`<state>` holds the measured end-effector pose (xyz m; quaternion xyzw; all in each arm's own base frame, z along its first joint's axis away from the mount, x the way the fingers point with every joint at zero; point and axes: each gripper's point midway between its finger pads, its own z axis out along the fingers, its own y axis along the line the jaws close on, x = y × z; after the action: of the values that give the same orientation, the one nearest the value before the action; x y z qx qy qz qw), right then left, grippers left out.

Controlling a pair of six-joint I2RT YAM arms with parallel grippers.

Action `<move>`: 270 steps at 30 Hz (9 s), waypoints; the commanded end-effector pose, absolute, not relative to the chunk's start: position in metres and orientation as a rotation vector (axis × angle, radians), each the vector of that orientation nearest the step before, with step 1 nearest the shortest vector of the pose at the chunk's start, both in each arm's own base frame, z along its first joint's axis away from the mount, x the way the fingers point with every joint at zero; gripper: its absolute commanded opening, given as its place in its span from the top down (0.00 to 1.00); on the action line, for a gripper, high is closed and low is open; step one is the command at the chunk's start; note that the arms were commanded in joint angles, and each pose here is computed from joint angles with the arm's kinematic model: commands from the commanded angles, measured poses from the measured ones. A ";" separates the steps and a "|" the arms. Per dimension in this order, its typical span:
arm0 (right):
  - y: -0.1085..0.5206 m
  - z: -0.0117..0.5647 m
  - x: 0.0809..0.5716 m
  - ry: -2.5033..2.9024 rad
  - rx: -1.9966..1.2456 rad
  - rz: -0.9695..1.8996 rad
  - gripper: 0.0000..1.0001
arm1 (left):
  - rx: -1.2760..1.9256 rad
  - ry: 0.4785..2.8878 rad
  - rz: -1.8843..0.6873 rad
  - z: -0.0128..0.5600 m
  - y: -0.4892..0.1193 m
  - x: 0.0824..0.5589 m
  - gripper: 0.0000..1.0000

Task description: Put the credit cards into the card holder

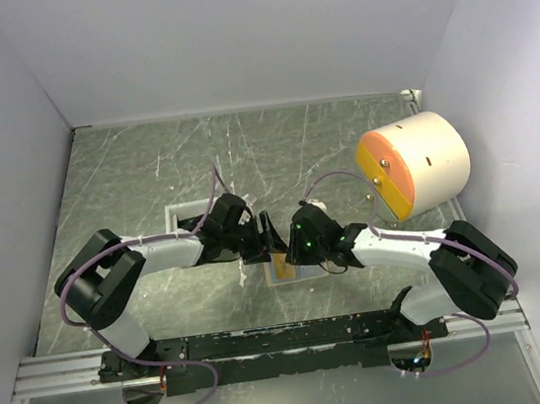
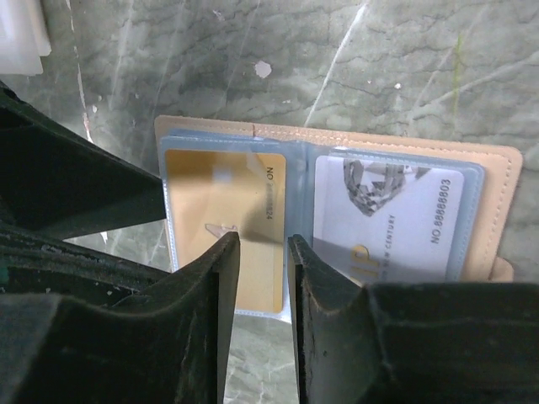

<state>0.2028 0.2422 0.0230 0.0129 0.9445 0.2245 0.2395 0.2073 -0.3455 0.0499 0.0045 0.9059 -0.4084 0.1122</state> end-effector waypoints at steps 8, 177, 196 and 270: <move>0.228 0.047 0.205 2.513 0.007 0.565 0.62 | 0.087 2.563 -1.364 0.090 -0.371 0.210 0.24; 0.342 0.203 0.239 2.031 -0.015 1.168 1.00 | 0.000 2.204 -1.348 0.209 -0.168 0.247 0.34; 0.312 0.238 0.200 1.845 0.129 1.465 1.00 | 0.091 2.087 -1.716 0.223 -0.232 0.211 0.23; 0.167 0.002 0.195 2.636 0.075 0.413 0.74 | 0.039 2.553 -1.385 0.061 -0.357 0.211 0.93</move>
<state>0.2162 0.1705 0.0185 0.0209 0.9500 0.1473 0.2744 0.2102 -0.3476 0.0577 0.0133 0.8826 -0.4551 0.1172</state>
